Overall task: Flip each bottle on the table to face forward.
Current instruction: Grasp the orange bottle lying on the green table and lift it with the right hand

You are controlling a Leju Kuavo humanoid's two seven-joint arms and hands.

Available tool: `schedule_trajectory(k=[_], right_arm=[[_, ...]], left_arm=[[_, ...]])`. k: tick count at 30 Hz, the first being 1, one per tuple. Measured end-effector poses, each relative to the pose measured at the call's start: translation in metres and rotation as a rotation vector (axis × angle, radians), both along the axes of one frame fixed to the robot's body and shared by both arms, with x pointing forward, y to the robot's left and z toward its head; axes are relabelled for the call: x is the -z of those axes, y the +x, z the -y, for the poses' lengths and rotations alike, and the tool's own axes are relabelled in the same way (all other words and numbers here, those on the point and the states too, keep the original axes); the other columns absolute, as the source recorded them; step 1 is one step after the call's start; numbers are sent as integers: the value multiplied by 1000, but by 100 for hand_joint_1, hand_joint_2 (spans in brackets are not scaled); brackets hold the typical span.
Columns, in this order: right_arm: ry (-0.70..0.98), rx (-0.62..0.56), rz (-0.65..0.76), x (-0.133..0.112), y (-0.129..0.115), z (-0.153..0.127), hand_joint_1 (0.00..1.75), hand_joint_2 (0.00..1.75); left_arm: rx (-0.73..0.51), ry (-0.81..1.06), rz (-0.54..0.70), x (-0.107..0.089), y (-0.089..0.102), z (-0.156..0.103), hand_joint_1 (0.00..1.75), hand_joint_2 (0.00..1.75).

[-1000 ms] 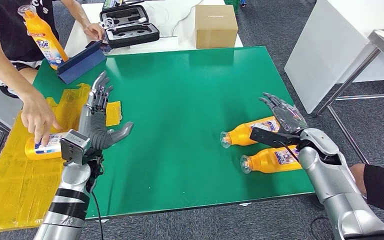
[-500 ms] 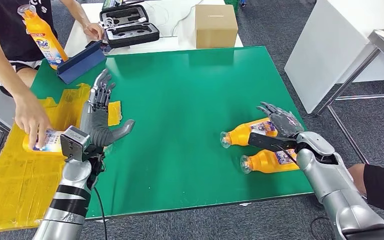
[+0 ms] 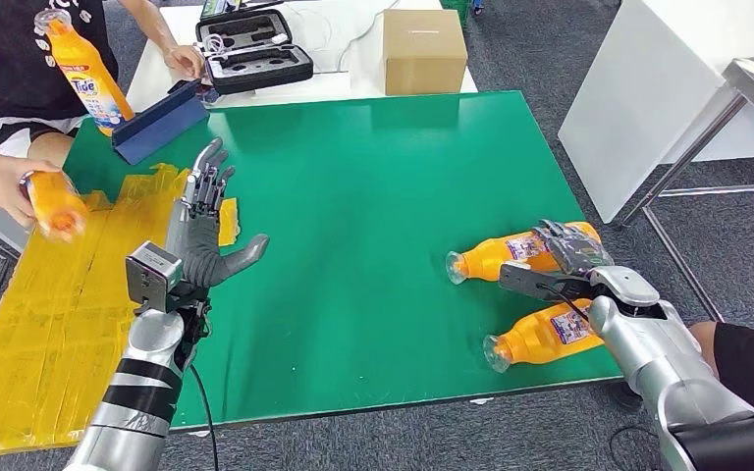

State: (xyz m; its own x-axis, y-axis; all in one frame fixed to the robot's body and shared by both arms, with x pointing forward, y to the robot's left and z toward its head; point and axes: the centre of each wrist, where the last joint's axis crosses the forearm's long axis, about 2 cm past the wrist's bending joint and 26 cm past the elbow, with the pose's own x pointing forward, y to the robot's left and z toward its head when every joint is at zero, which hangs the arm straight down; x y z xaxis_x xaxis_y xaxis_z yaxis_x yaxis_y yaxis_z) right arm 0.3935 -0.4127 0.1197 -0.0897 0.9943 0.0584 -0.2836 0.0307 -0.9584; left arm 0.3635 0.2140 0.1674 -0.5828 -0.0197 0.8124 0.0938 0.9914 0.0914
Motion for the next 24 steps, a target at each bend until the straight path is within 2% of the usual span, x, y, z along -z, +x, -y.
schedule_trajectory(k=[8,16,17,20,21,22,24], right_arm=[[-139,91,-2,7,2,-3,0,175],[-177,115,-25,8,6,-7,2,175],[-179,115,-28,8,6,-7,13,175],[-191,114,-52,9,7,-8,123,175],[-197,113,-65,9,7,-8,153,175],[-204,112,-76,10,7,-9,161,175],[-213,109,-91,8,8,-9,164,175]], left_arm=[[10,-9,-18,2,0,3,0,175],[17,-15,-30,3,1,6,0,175],[17,-15,-31,3,2,6,0,175],[20,-18,-32,2,3,8,0,175],[22,-19,-32,2,3,8,0,175],[23,-19,-32,1,4,9,0,175],[26,-20,-35,1,4,10,0,175]])
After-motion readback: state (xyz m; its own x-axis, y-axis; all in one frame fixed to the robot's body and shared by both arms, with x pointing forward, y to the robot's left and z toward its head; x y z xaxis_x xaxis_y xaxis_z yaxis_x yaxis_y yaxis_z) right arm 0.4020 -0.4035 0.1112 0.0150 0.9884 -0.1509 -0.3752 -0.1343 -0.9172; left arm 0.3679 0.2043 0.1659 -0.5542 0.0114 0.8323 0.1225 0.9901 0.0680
